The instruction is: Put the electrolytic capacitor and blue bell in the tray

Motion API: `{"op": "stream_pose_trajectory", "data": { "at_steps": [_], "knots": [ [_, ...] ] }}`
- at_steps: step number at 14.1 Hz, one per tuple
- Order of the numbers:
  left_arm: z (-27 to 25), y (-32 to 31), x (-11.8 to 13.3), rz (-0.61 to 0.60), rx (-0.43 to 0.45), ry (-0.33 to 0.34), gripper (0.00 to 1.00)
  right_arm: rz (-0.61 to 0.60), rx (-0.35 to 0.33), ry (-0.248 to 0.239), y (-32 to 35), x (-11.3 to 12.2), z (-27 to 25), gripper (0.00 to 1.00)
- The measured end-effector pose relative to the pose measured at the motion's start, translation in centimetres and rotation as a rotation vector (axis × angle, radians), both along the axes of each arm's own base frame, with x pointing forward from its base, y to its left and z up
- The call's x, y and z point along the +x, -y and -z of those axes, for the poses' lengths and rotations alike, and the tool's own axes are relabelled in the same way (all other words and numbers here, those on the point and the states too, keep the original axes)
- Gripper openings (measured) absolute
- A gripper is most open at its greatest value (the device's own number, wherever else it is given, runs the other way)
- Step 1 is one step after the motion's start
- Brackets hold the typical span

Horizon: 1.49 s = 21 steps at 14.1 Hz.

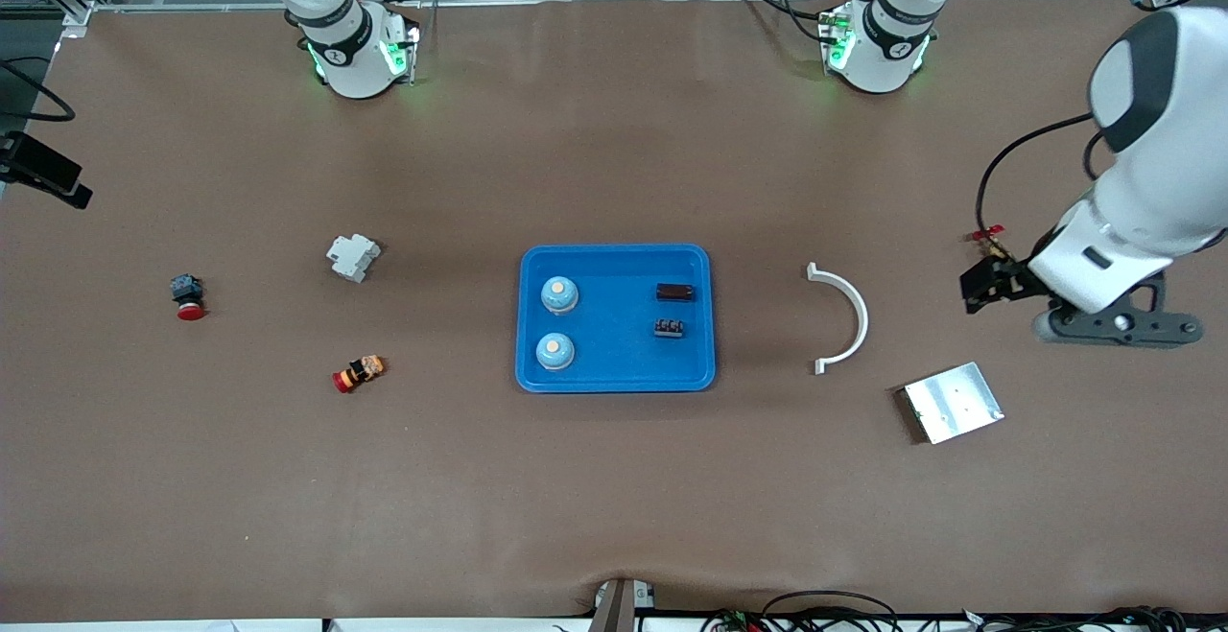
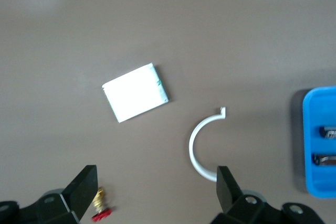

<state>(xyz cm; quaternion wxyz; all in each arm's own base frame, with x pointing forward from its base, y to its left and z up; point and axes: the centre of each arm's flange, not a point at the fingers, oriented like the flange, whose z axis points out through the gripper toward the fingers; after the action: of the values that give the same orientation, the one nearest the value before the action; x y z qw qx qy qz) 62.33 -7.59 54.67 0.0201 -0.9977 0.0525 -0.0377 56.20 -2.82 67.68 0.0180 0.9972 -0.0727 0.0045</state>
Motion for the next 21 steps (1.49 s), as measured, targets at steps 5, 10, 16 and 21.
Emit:
{"op": "stream_pose_trajectory", "data": {
  "at_steps": [5, 10, 16, 21],
  "knots": [
    [-3.4, -2.0, -2.6, -0.017, -0.016, -0.039, 1.0, -0.001, 0.012, -0.003, -0.1, 0.0, 0.1, 1.0],
    [-6.0, -3.2, -4.6, -0.038, -0.023, -0.054, 1.0, -0.001, 0.014, -0.005, -0.1, 0.0, 0.1, 1.0],
    [-6.2, -3.4, -5.2, -0.05, -0.022, -0.078, 1.0, -0.003, 0.019, -0.003, -0.2, 0.0, 0.1, 1.0],
    [-6.1, -2.9, -5.5, -0.084, -0.021, -0.099, 1.0, -0.003, 0.019, -0.004, -0.2, 0.1, 0.2, 1.0]
  ]
}}
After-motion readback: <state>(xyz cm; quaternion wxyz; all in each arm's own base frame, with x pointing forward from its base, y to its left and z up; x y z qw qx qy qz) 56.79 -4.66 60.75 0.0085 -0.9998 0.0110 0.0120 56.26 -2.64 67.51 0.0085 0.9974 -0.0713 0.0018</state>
